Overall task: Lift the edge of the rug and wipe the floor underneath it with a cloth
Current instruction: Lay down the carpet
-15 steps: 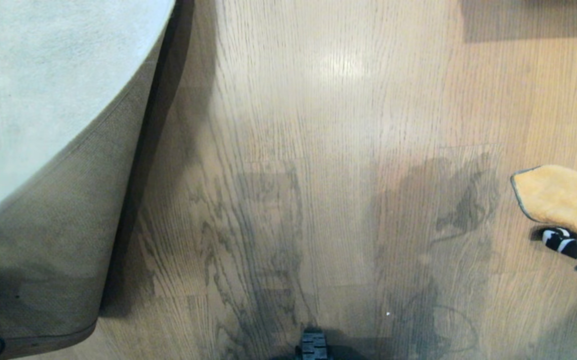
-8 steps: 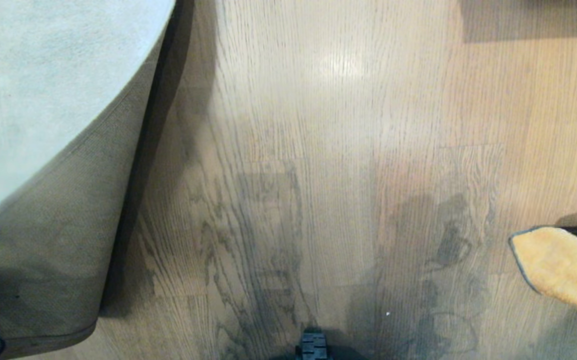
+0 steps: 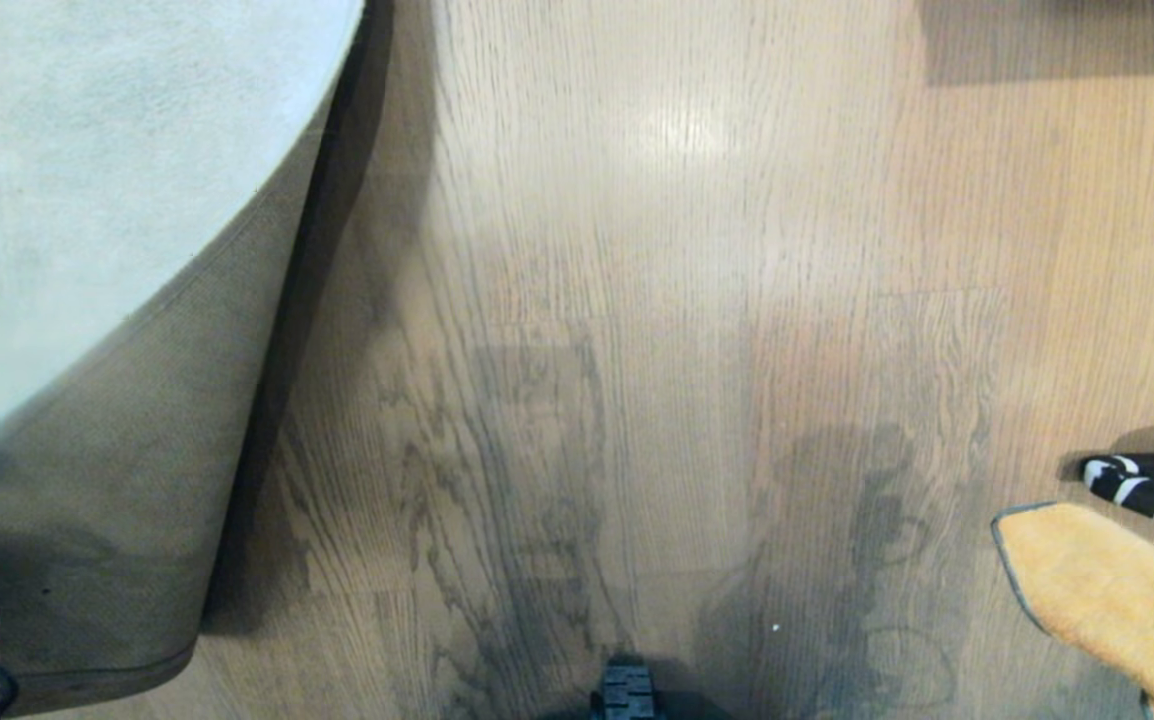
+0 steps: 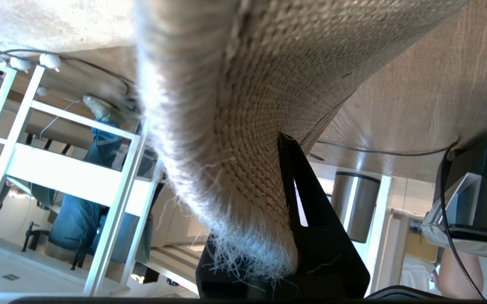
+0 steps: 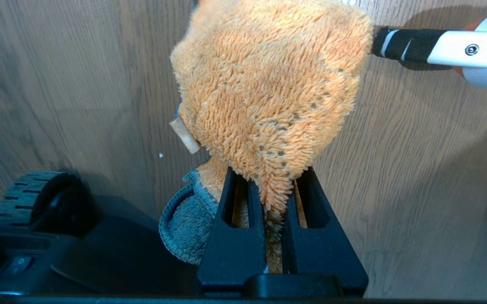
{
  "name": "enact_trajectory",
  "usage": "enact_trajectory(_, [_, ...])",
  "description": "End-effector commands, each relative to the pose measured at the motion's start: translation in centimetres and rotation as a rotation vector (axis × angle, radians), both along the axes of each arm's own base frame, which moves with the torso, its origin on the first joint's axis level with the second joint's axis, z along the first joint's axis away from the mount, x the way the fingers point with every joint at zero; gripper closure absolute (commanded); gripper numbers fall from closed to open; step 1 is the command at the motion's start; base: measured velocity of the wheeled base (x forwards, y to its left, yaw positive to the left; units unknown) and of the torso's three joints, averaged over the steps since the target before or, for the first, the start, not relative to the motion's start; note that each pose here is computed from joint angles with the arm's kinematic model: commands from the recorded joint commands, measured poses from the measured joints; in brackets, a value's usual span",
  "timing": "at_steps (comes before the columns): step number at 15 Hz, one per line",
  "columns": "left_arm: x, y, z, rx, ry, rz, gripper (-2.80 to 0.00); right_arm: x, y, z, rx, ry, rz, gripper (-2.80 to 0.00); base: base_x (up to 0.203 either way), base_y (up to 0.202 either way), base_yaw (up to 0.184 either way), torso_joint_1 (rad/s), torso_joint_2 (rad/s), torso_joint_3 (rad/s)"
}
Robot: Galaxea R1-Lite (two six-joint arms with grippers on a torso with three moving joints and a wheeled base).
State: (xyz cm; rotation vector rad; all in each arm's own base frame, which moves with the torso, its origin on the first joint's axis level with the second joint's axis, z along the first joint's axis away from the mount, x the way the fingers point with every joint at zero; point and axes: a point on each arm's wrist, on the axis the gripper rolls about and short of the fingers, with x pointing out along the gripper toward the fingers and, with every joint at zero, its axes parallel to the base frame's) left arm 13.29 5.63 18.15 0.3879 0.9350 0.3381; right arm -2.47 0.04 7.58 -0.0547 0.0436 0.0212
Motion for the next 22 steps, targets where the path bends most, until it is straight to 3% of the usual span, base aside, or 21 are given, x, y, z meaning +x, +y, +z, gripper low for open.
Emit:
enact_trajectory(1, [-0.06, -0.1, -0.1, 0.0, 0.004, -0.005, 0.0, 0.0, 0.0, -0.01, 0.0, -0.007, 0.0, 0.0, 0.0, 0.0, 0.0, 0.0, 0.0, 0.0])
enact_trajectory(20, [-0.06, -0.66, -0.09, -0.011, -0.006, -0.044, 0.0, 0.0, 0.0, -0.01, 0.001, -0.007, 0.0, 0.0, 0.0, 0.0, 0.0, 0.0, 0.0, 0.0])
enact_trajectory(22, [0.0, -0.8, -0.13, -0.041, -0.021, -0.046, 0.0, 0.0, 0.0, -0.01, 0.001, -0.007, 0.0, 0.0, 0.0, 0.0, 0.0, 0.0, 0.0, 0.0])
